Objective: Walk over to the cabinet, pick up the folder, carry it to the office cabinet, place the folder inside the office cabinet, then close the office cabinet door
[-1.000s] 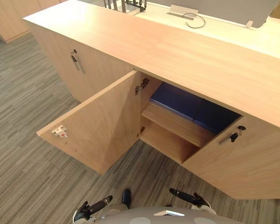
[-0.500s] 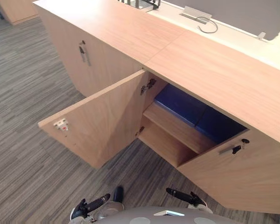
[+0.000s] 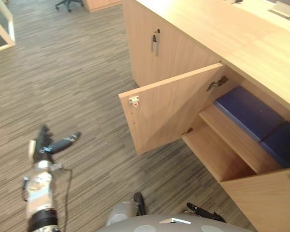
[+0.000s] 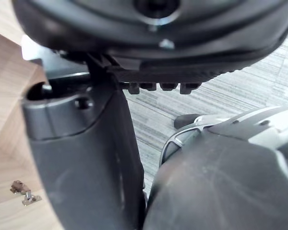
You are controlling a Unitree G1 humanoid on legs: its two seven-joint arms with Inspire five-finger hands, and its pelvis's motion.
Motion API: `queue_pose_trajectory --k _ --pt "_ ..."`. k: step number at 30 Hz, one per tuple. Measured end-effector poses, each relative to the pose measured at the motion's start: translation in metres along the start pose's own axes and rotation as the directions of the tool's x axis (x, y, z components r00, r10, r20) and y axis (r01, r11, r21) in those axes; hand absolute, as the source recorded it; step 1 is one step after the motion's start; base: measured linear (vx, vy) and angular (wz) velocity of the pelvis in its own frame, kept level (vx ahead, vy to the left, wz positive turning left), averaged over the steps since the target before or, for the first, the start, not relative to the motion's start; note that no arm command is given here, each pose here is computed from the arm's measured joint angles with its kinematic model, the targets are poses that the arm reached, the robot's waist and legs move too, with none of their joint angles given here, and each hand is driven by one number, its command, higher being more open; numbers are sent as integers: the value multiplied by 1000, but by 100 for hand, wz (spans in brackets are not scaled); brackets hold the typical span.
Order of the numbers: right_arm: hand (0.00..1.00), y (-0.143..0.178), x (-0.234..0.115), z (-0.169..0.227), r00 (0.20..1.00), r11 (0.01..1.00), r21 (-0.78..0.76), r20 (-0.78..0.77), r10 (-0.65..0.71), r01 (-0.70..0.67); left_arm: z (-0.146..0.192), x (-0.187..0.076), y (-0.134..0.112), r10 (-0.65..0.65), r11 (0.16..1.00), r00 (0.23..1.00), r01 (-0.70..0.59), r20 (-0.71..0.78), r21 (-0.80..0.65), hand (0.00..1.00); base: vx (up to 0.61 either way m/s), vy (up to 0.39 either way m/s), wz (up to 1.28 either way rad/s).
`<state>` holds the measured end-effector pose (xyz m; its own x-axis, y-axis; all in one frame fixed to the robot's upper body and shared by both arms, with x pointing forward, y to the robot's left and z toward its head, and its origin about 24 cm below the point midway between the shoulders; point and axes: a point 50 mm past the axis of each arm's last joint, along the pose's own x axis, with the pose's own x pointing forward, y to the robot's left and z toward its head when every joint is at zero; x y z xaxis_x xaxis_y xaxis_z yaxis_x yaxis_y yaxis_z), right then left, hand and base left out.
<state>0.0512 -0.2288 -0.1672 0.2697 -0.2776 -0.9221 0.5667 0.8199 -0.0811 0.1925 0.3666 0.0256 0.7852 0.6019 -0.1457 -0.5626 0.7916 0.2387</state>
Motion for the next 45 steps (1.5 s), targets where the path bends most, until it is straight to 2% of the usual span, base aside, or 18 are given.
queue_pose_trajectory --k 3,7,10,12,16,18,21,22,25,27,28,30,31,32,34,36,41,45 --pt "100 -4 0 1 1000 999 37 5 -12 12 27 11 19 46 993 996 -54 77 103 100 -33 -12 6" --pt "100 -2 0 0 1000 999 43 6 1 -1 46 19 12 11 976 991 -40 134 214 100 -44 -67 -31" --pt "100 -1 -1 -1 1000 999 36 4 15 -16 55 24 -14 -90 939 983 31 157 342 100 -23 -52 -50" --pt "100 0 -1 -1 1000 999 37 3 23 -24 65 27 -39 -180 901 966 87 183 424 100 -15 -15 -48" --pt "100 -3 -3 -15 999 999 43 -29 18 -16 81 27 -78 -315 844 922 165 223 511 100 19 -11 -35" --pt "100 -3 -4 -18 999 998 59 -34 19 -17 84 24 -89 -356 814 905 178 233 553 100 34 -12 -35" --pt "100 -4 -4 -19 999 998 59 -36 20 -18 87 23 -98 -408 703 884 146 227 696 100 44 -13 -33" --pt "100 -5 -5 -19 999 998 59 -38 17 -15 89 22 -105 -450 635 865 137 220 761 100 0 0 0" --pt "100 -6 -5 -19 999 998 64 -38 15 -12 85 20 -121 -510 521 839 127 189 844 100 12 -14 -1" --pt "100 -7 -5 -20 999 997 75 -36 17 -14 77 17 -137 -587 373 799 125 129 919 100 -9 1 -15" --pt "100 -7 -5 -19 999 997 73 -34 20 -18 74 15 -142 -610 339 784 126 115 932 100 -20 17 -31" --pt "100 -6 -4 -16 1000 999 34 -15 27 -26 67 9 -150 -694 165 717 80 59 983 100 -38 33 -40" --pt "100 -6 -4 -15 1000 999 20 -12 28 -28 65 6 -153 -719 128 693 73 42 989 100 -73 40 -37" --pt "100 -6 -4 -12 999 998 -49 3 34 -34 56 -2 -159 -771 34 637 50 -6 998 100 -66 29 -27" --pt "100 -6 -4 -8 999 989 -137 16 49 -47 51 -12 -166 -811 -18 584 40 -38 999 100 -99 52 -33" --pt "100 -6 -3 4 995 953 -294 50 92 -73 46 -36 -182 -890 -100 446 4 -91 995 100 -103 61 -28" --pt "100 -3 -3 20 982 851 -512 68 174 -115 34 -67 -202 -938 -115 325 39 -122 993 100 -50 34 -14" --pt "100 -4 -5 39 965 684 -718 71 253 -127 12 -128 -230 -983 -163 68 119 -172 979 100 31 -7 -12"
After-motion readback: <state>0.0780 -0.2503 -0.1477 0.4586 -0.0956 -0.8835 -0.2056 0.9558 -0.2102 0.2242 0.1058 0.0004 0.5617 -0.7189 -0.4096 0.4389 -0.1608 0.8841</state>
